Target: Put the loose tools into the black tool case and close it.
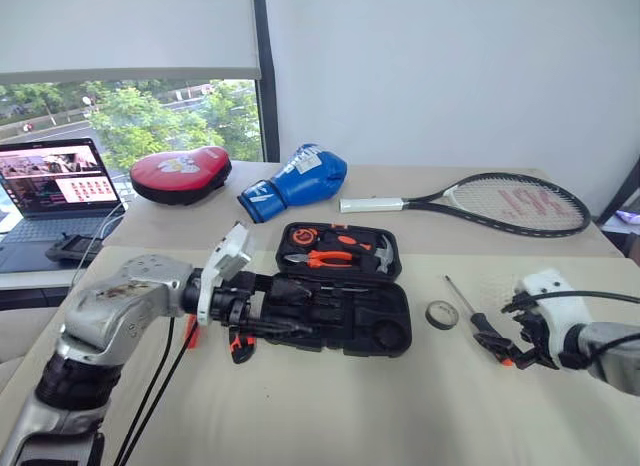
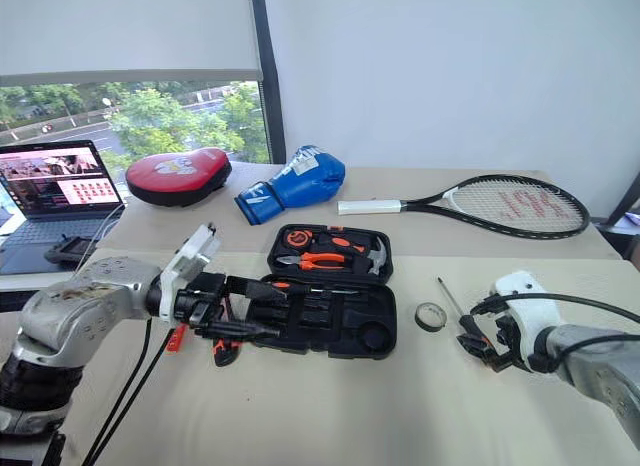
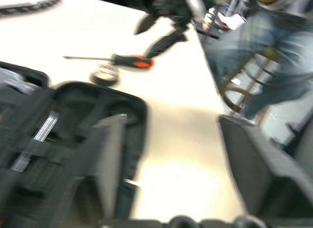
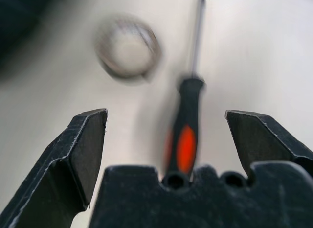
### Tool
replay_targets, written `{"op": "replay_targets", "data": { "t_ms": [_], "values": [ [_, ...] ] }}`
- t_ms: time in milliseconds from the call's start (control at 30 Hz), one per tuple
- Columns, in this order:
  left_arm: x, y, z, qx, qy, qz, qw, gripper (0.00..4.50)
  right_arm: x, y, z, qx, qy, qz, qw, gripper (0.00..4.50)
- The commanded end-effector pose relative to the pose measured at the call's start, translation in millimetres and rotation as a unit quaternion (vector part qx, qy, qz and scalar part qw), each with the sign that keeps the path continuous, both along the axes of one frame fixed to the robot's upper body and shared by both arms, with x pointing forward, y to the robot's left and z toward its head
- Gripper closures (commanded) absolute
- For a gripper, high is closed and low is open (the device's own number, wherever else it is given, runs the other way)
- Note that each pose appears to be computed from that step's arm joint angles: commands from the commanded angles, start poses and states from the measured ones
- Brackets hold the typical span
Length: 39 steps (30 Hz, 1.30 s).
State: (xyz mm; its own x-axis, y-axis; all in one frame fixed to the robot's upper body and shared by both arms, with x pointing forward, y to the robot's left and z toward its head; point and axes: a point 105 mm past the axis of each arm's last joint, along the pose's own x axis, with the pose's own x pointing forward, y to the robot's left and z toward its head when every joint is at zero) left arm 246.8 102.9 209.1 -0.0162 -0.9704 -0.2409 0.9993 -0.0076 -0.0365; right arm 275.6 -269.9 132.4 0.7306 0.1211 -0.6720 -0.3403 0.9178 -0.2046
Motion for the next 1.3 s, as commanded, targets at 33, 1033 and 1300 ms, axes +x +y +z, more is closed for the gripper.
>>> {"op": "replay_targets", "data": {
  "t_ms": [33, 1033, 1300],
  "values": [
    [-14, -6, 13, -0.005, -0.026, -0.008, 1.000, 0.05, 13, -12, -3, -0.007, 0.019, -0.028, 0.999, 0.00],
    [-17, 67, 18, -0.086, -0.048, 0.150, 0.984, 0.00, 63, 172, 43, -0.051, -0.026, 0.456, 0.888, 3.67],
    [-34, 91, 11, -0.067, -0.054, 0.210, 0.974, 0.00, 76, 175, 20, -0.100, 0.024, 0.527, 0.844, 3.67]
  ]
}}
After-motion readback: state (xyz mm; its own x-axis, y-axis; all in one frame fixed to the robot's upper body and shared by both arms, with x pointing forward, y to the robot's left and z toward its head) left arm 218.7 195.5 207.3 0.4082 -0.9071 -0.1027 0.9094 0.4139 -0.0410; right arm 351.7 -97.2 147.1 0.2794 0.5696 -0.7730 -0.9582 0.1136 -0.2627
